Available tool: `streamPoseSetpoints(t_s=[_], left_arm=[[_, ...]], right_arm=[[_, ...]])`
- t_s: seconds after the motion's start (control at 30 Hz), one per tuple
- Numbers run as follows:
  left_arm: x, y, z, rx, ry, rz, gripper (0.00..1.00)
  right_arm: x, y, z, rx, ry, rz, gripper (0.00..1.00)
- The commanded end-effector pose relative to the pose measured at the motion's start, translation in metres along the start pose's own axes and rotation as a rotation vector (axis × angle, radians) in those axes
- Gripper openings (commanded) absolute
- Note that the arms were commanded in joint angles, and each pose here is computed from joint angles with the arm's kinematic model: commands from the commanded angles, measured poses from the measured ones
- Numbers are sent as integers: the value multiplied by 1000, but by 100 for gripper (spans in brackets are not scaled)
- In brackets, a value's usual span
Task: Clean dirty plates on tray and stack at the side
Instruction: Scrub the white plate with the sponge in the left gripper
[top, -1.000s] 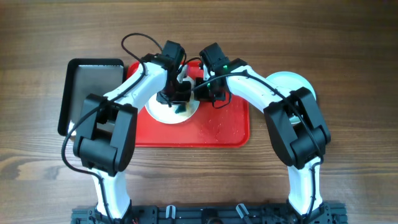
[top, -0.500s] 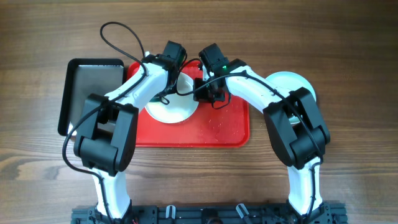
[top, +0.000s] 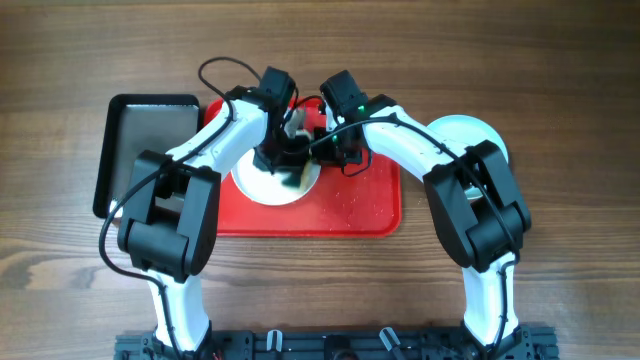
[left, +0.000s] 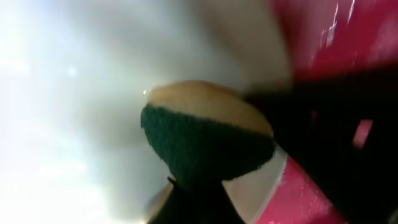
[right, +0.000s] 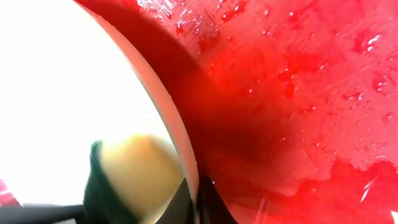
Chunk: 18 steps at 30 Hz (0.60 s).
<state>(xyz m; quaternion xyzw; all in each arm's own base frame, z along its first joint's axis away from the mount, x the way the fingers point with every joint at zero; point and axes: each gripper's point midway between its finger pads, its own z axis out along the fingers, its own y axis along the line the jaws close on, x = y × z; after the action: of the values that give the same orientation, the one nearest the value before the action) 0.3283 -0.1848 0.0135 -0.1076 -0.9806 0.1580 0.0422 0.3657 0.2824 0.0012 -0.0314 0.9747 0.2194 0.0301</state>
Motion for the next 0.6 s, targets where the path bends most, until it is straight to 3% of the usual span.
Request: streamPoseSetpoints(t_s=[0.0,0.1,0.2,0.27,0.43,0.57], left_arm=[[29,13,7,-52,125,113,4],[22,69,-4,-350,73,-85,4],[12,132,-38,-705,-101,-388,4],[8,152,-54,-811,-199,-507,4],[-24,152,-56,-773,-355,-552,4],[-59,118,-34,-510,-415,-530,4]], right_arm=[[13,-13,16,37,42,-2,4],[13,-13,16,37,42,-2,4],[13,-13,16,37,43,-1,4],[13,-13,16,38,42,-1,4],[13,-13,16,38,42,-3,4],[13,-13,16,38,43,-4,4]])
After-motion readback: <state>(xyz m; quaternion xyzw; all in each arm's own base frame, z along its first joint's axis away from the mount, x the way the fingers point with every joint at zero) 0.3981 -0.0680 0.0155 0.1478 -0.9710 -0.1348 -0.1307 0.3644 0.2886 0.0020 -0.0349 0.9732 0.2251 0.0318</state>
